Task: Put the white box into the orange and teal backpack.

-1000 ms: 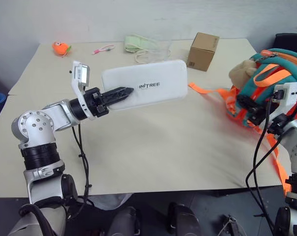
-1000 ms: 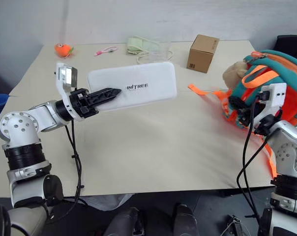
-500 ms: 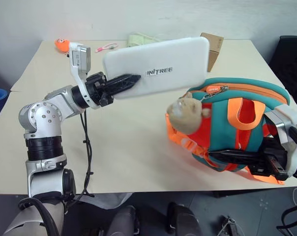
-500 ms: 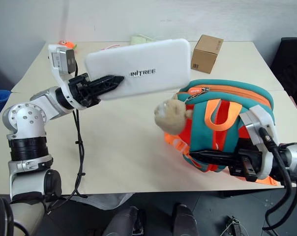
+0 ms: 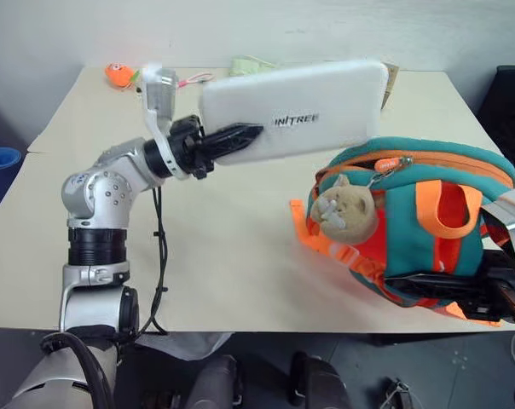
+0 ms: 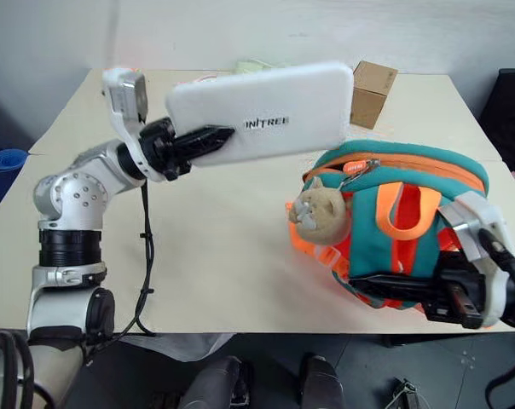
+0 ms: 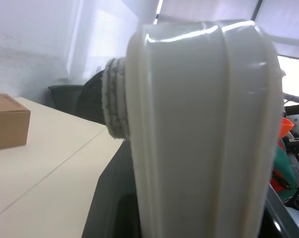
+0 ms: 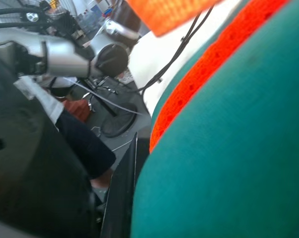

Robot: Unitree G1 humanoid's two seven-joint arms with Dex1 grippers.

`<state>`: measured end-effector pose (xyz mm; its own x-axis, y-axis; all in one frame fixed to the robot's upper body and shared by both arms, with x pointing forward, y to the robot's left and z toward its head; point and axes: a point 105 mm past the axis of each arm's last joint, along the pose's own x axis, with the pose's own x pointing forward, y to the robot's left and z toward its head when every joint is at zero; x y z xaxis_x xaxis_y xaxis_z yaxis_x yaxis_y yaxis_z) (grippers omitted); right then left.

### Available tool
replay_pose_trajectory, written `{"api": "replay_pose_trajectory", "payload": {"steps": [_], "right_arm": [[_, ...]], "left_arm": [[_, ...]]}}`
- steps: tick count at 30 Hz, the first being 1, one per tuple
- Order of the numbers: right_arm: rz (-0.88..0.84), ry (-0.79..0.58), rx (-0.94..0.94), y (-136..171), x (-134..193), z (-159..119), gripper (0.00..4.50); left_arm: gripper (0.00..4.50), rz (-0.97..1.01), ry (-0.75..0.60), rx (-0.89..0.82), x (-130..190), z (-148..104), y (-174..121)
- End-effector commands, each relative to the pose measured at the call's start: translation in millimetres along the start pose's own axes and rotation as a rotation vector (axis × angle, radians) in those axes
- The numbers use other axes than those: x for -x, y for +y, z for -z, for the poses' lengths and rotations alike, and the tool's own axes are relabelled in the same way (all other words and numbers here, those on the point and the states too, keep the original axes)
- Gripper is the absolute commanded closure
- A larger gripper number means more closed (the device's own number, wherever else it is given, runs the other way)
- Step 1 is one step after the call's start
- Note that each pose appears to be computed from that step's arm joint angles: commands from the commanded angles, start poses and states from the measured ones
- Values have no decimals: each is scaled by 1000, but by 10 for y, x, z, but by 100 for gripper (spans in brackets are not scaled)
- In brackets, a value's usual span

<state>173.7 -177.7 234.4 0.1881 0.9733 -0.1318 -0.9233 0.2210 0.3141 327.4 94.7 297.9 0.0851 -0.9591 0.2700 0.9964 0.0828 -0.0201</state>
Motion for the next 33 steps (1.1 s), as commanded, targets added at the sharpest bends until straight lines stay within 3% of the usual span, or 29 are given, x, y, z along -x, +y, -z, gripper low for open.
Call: {"api": "replay_pose_trajectory", "payload": {"steps": [1, 5, 11, 15, 21, 29, 33], "right_arm": [[-14, -9, 45, 81, 17, -78, 448], [50, -23, 48, -42, 61, -91, 448], [96, -19, 36, -162, 123, -65, 448], [54, -1, 30, -94, 126, -92, 448], [-15, 45, 53, -43, 67, -135, 448], [-58, 61, 90, -26, -5, -213, 448], [-71, 70, 113, 54, -17, -252, 448]], "left_arm": [[329, 98, 75, -52, -9, 63, -160], [329, 161, 151, -63, 13, 200, -237], [329, 171, 177, -117, -1, 157, -181], [329, 153, 285, -353, -180, 303, -24], [329, 276, 376, -594, -572, 473, 33], [329, 373, 369, -744, -975, 573, 17], [329, 324, 366, -745, -929, 457, 134]]}}
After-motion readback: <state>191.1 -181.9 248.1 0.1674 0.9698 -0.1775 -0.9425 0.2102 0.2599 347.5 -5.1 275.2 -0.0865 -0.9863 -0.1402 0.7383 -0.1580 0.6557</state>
